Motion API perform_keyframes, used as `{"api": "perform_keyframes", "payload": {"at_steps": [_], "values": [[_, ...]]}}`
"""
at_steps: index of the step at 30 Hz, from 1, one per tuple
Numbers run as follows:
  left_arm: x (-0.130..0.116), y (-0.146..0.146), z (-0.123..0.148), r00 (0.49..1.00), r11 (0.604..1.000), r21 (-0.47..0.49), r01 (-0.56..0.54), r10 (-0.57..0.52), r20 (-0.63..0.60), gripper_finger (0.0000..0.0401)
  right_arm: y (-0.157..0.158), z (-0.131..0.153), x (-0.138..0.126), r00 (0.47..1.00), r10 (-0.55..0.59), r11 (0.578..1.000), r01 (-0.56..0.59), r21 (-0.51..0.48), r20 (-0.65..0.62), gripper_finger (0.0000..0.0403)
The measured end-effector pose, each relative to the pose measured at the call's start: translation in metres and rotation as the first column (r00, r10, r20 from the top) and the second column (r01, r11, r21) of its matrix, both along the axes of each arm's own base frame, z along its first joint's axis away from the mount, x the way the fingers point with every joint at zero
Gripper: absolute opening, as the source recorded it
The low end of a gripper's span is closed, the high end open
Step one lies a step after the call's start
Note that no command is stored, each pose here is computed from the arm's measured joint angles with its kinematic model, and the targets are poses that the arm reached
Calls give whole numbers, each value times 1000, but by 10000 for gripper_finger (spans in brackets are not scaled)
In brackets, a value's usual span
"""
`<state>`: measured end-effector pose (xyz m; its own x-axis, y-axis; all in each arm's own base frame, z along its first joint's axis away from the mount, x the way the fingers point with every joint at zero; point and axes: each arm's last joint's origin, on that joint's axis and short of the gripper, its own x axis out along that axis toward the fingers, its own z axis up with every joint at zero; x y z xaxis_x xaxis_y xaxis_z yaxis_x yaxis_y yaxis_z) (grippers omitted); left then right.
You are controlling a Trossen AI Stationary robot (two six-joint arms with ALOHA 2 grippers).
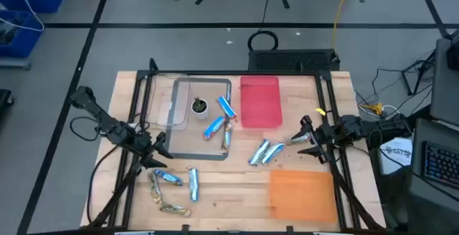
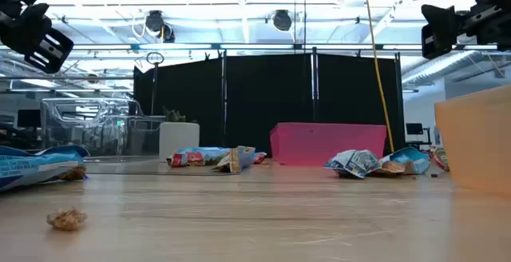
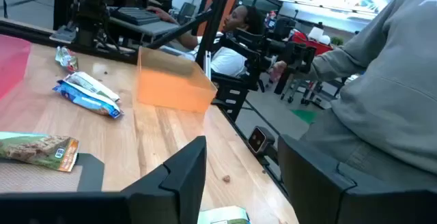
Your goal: Pick and place Granola Bars by type
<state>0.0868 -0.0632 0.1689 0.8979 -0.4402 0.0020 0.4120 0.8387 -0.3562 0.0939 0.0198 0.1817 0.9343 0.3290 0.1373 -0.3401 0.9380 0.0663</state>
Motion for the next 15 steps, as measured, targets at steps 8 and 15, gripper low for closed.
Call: {"api": "perform_keyframes", "payload": {"at_steps": [8,15], "values": [[0,0,0,1000,998,56,-1,-1,28,184,0,0,0,1000,0,1000,0,0,1,251],[0,0,0,999,994,110,-4,-2,54,184,0,0,0,1000,0,1000,0,0,0,251]]}}
